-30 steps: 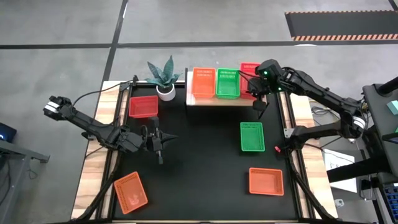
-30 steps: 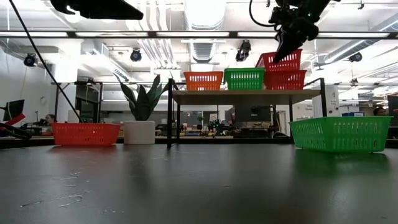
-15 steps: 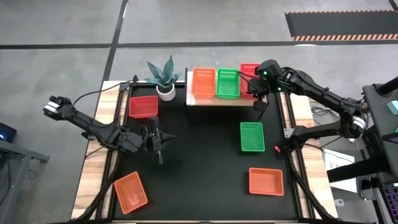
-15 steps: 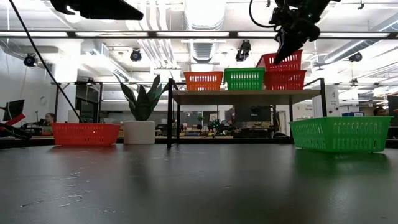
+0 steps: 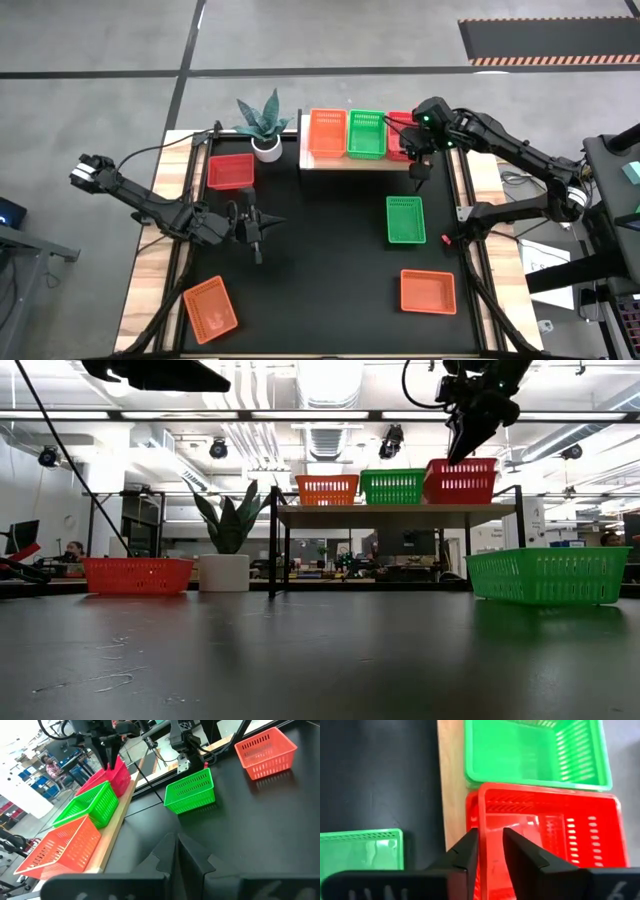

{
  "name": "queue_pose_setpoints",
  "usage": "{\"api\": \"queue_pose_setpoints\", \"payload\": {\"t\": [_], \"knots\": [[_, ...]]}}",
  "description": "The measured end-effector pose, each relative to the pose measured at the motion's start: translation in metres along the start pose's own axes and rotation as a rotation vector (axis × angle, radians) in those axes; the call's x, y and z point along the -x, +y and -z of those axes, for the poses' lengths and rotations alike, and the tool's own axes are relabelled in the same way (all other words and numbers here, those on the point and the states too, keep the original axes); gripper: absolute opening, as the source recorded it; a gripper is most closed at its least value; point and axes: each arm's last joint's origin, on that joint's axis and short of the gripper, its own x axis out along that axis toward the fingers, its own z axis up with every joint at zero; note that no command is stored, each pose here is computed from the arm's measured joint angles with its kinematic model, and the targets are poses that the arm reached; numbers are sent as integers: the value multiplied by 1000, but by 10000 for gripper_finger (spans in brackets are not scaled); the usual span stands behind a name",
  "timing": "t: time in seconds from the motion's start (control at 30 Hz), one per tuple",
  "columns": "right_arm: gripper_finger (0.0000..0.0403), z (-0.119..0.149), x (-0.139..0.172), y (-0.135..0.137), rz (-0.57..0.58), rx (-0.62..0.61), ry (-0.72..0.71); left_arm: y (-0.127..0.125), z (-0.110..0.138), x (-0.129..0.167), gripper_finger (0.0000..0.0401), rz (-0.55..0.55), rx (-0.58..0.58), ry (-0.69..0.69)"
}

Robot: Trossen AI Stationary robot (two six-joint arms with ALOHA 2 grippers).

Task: Stack baskets on shelf by color
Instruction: Stack the bottom red bin on top of the red bin on the shelf, then stack the left orange bin on top of the orange bin on the shelf

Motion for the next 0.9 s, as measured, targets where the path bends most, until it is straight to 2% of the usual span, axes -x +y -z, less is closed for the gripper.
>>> {"api": "queue_pose_setpoints", "payload": {"t": [0.17,0.33,0.47,0.63,0.73,0.9], "knots": [[112,-4,12,-2,10,-58,-3,0,0,0,3,0,4,0],[116,-6,24,-2,-2,-124,19,0,0,0,3,0,4,0],[95,-7,25,-2,1,-189,14,0,0,0,3,0,4,0],[48,-9,13,4,-28,-186,21,0,0,0,3,0,5,0],[20,-9,7,4,-5,-183,56,0,0,0,3,0,5,0],[11,-9,4,3,8,-179,80,0,0,0,3,0,5,0]]}}
